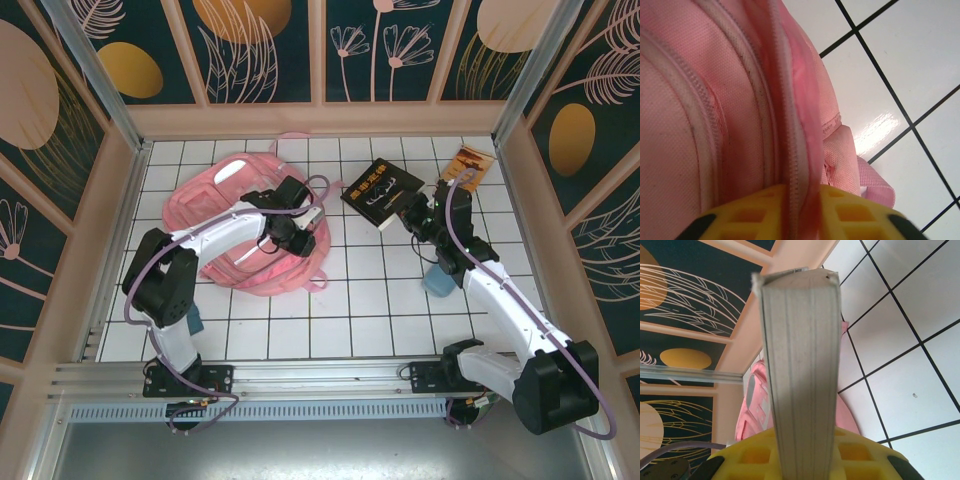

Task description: Pack books, pencil case, and school supplies into a backpack

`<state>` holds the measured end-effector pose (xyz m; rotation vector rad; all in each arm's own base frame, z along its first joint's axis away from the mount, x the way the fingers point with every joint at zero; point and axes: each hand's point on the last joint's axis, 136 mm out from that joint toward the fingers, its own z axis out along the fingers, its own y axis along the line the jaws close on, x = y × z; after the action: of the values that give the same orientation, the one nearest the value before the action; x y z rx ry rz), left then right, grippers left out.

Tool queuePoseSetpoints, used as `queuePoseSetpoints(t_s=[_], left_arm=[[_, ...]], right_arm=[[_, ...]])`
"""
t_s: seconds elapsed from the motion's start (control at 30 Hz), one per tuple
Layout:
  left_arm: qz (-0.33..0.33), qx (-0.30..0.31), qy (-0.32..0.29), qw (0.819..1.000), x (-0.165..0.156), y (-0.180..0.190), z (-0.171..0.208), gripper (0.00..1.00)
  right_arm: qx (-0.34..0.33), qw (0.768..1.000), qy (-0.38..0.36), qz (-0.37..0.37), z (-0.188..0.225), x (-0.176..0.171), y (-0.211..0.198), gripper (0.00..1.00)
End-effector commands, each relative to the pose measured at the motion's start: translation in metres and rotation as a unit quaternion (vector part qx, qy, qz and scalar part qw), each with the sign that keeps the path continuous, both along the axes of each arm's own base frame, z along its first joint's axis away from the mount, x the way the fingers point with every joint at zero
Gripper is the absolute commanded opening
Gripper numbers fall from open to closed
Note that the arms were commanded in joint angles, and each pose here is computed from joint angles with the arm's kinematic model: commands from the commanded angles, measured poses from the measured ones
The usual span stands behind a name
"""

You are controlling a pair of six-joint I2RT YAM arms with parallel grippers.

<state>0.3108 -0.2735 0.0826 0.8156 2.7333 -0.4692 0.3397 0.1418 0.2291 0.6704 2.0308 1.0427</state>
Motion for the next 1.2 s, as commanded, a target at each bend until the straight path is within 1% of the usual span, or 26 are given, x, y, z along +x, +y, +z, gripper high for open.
queuePoseSetpoints(t_s=[0.0, 0.07, 0.13, 0.17, 0.3, 0.4, 0.43, 0.57, 0.77, 0.83, 0.93, 1.03, 1.17], left_arm=[[-0.007, 0.01, -0.022, 1.0, 0.011, 0.0, 0.012, 0.16], [-0.008, 0.001, -0.032, 0.999, 0.013, -0.003, 0.023, 0.11], [-0.007, -0.01, -0.041, 0.999, 0.015, -0.006, 0.034, 0.02], [-0.004, -0.013, -0.045, 0.999, 0.016, -0.007, 0.038, 0.0], [0.019, -0.023, -0.074, 0.997, 0.024, -0.005, 0.061, 0.0], [0.05, -0.027, -0.107, 0.993, 0.036, -0.002, 0.081, 0.0], [0.066, -0.033, -0.131, 0.989, 0.041, 0.002, 0.099, 0.0], [0.122, -0.046, -0.202, 0.971, 0.059, 0.014, 0.142, 0.0], [0.215, -0.055, -0.309, 0.925, 0.08, 0.044, 0.201, 0.0], [0.221, -0.075, -0.332, 0.914, 0.081, 0.045, 0.217, 0.0], [0.218, -0.11, -0.349, 0.905, 0.081, 0.04, 0.235, 0.0], [0.217, -0.143, -0.366, 0.893, 0.08, 0.036, 0.253, 0.0], [0.216, -0.163, -0.38, 0.885, 0.08, 0.035, 0.267, 0.0]], right_arm=[[0.011, 0.998, -0.059, 0.011, 0.035, -0.002, 0.001, 0.05], [0.009, 0.998, -0.06, 0.01, 0.035, -0.003, 0.0, 0.05], [0.007, 0.998, -0.06, 0.007, 0.035, -0.005, -0.002, 0.05], [0.006, 0.998, -0.06, 0.007, 0.034, -0.005, -0.002, 0.05], [0.005, 0.998, -0.057, 0.008, 0.032, -0.008, -0.003, 0.05], [0.007, 0.998, -0.053, 0.017, 0.028, -0.012, 0.0, 0.05], [0.009, 0.998, -0.051, 0.023, 0.026, -0.014, 0.001, 0.05], [0.022, 0.996, -0.055, 0.06, 0.025, -0.023, 0.016, 0.05], [0.06, 0.983, -0.096, 0.145, 0.041, -0.048, 0.049, 0.05], [0.079, 0.976, -0.106, 0.173, 0.046, -0.056, 0.061, 0.05], [0.097, 0.971, -0.1, 0.195, 0.044, -0.06, 0.077, 0.05], [0.116, 0.965, -0.094, 0.214, 0.042, -0.06, 0.095, 0.05], [0.142, 0.958, -0.093, 0.229, 0.045, -0.053, 0.119, 0.05]])
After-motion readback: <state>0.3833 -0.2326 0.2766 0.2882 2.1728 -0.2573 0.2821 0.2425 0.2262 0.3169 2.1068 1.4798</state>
